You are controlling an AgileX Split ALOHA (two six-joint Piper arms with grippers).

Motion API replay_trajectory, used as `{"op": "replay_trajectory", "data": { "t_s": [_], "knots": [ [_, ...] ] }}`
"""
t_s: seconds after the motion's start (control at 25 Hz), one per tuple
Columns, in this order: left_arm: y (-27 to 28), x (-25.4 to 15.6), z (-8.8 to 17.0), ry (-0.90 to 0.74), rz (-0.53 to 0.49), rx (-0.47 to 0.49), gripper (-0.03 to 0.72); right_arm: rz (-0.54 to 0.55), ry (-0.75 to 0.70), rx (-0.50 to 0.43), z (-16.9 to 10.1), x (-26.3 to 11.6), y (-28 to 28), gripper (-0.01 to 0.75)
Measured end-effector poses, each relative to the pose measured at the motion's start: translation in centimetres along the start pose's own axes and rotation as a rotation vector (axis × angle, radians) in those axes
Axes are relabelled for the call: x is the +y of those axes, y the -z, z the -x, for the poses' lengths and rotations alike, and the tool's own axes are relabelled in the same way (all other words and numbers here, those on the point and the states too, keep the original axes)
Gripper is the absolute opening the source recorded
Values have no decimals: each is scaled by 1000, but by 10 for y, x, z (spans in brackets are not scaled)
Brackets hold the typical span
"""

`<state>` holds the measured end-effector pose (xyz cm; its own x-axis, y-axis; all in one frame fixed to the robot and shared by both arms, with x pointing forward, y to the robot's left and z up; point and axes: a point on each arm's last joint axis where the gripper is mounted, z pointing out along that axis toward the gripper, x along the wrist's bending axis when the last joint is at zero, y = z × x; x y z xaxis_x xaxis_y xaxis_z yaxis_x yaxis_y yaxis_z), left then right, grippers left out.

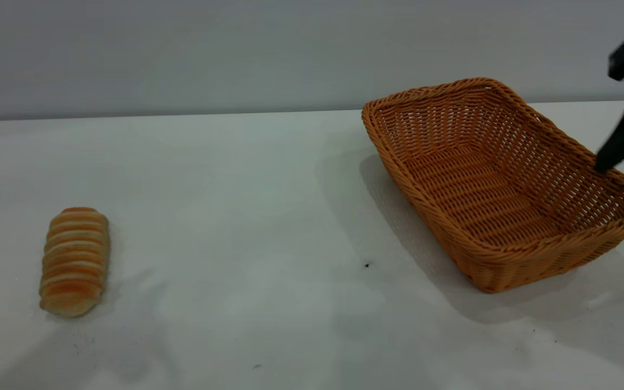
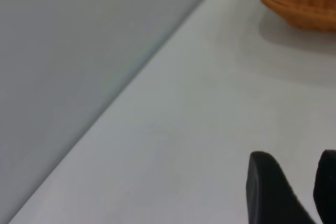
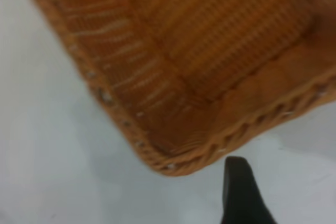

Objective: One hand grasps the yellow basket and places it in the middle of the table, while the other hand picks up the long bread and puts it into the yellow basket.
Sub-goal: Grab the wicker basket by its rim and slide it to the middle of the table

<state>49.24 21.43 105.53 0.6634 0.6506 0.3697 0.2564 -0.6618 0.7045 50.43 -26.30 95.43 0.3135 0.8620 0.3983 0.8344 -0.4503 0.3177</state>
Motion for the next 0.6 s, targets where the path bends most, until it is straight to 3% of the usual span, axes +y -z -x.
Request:
{"op": "replay_trajectory", "data": {
  "t_s": [0.2, 0.6],
  "knots": [
    [-16, -4, -1, -61, -34, -20, 283, -17, -89, -35, 20, 8, -2, 471],
    [-16, 2, -11, -66, 15, 86, 283, -101, -220, -31, 30, 5, -41, 471]
  ]
}}
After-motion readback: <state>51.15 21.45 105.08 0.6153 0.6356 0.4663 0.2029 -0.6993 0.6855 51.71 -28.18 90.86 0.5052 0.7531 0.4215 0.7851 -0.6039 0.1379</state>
